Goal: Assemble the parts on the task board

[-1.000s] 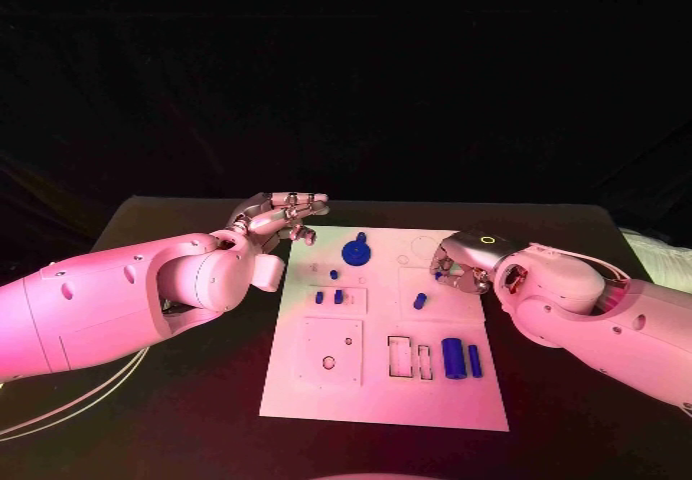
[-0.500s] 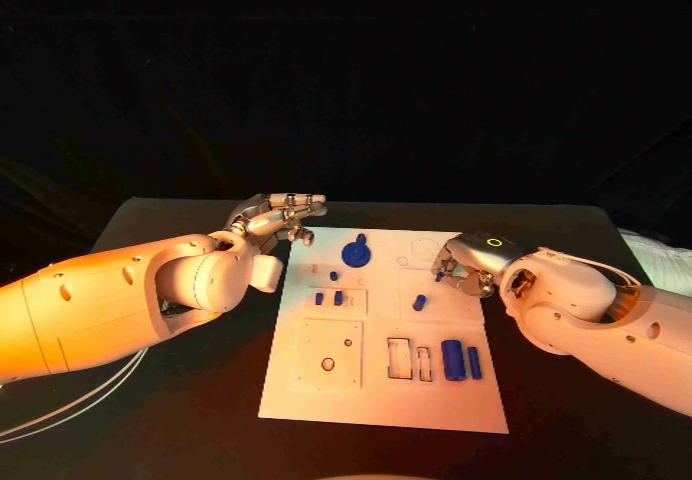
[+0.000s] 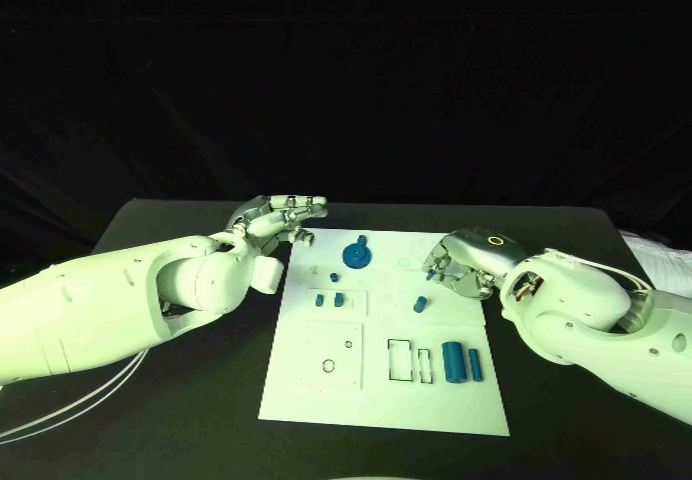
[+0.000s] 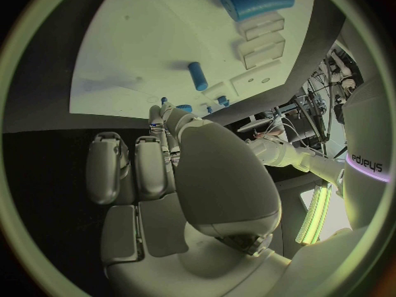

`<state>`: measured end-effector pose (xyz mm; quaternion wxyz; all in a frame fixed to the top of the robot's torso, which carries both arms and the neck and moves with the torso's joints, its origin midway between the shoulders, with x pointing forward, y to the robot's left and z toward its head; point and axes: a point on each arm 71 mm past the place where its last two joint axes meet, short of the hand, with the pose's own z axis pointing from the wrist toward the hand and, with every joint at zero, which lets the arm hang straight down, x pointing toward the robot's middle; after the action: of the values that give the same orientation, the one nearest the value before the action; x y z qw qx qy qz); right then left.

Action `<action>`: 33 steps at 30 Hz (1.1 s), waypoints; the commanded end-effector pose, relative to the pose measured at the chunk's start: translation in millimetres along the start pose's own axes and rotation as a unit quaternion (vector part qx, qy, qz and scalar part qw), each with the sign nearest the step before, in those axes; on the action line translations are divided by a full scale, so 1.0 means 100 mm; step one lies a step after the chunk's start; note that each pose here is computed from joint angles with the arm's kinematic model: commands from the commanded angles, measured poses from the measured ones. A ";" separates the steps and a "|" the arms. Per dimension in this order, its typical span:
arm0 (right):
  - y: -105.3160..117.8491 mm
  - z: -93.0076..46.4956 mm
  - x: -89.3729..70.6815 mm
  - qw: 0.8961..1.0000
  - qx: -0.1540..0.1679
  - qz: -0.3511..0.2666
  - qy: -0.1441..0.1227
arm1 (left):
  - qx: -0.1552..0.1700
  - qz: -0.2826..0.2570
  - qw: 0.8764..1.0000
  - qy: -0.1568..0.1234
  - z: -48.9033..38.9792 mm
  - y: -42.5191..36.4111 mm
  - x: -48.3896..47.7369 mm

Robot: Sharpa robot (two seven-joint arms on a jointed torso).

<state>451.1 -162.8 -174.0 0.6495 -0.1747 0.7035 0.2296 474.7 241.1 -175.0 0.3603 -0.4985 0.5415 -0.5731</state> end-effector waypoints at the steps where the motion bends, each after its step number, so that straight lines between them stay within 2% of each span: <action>1: 0.16 0.00 -0.03 1.000 -0.019 0.014 -0.016 | 0.002 -0.006 1.000 0.010 0.002 -0.003 0.022; 9: 0.67 0.03 -0.01 0.995 -0.086 0.037 -0.018 | 0.001 -0.006 1.000 0.012 0.010 0.005 0.035; 13: 0.86 0.05 0.11 0.993 -0.108 0.052 -0.003 | 0.001 -0.007 1.000 0.014 0.014 0.009 0.045; 18: 1.08 0.06 0.33 0.988 -0.131 0.078 0.021 | 0.001 -0.008 1.000 0.017 0.023 0.015 0.066; 26: 1.24 0.08 0.57 0.984 -0.145 0.095 0.050 | 0.000 -0.009 1.000 0.020 0.029 0.021 0.091; 33: 1.27 0.12 0.66 0.983 -0.143 0.095 0.059 | -0.001 -0.010 1.000 0.022 0.029 0.025 0.098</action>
<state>386.8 -48.8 -225.4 0.5584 -0.2011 0.7111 0.3768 475.4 233.3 -176.7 0.3511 -0.4950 0.5448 -0.5787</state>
